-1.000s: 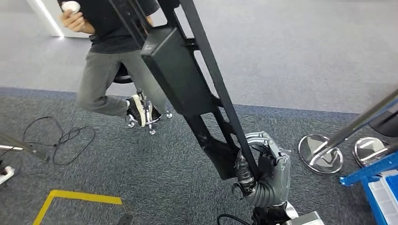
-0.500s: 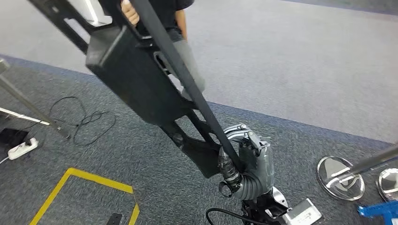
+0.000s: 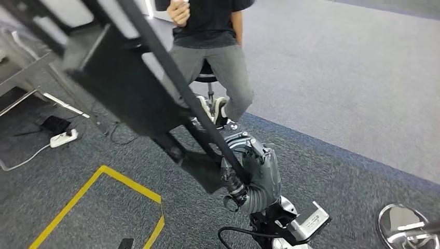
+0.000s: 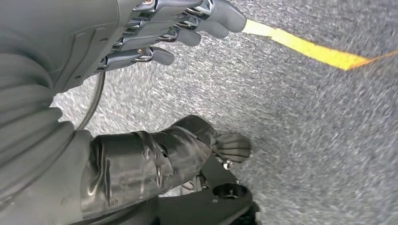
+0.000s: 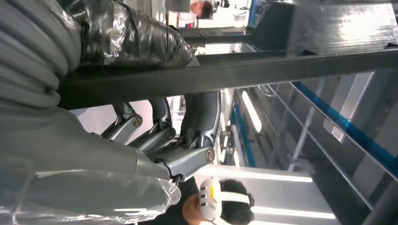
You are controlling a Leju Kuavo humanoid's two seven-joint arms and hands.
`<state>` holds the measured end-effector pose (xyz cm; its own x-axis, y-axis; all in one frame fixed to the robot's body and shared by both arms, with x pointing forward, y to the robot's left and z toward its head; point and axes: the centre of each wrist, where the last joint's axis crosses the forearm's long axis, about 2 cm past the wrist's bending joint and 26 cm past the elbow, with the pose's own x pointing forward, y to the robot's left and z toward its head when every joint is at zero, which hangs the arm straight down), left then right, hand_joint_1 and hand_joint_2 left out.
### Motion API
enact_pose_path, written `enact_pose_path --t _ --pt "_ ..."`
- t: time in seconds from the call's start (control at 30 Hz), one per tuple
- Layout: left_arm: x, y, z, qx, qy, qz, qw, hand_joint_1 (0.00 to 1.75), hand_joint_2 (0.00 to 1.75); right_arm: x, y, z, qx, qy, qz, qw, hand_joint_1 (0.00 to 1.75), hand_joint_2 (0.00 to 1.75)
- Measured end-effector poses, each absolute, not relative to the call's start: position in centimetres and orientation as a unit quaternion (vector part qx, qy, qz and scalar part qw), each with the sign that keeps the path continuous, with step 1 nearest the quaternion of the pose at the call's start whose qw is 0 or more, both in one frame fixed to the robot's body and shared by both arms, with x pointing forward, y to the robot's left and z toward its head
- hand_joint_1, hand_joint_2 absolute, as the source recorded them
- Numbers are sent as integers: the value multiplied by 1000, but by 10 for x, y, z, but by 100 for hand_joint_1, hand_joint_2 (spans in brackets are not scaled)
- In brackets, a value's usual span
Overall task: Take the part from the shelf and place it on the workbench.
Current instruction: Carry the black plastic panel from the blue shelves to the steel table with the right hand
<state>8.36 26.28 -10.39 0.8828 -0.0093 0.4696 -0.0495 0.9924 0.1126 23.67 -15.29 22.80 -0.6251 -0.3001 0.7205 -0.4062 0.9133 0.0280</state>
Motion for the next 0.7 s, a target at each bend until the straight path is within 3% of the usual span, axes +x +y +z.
enact_pose_path --t 0.7 --pt "78 265 -105 57 -238 -1 970 0 175 233 -153 215 159 -895 67 412 175 175"
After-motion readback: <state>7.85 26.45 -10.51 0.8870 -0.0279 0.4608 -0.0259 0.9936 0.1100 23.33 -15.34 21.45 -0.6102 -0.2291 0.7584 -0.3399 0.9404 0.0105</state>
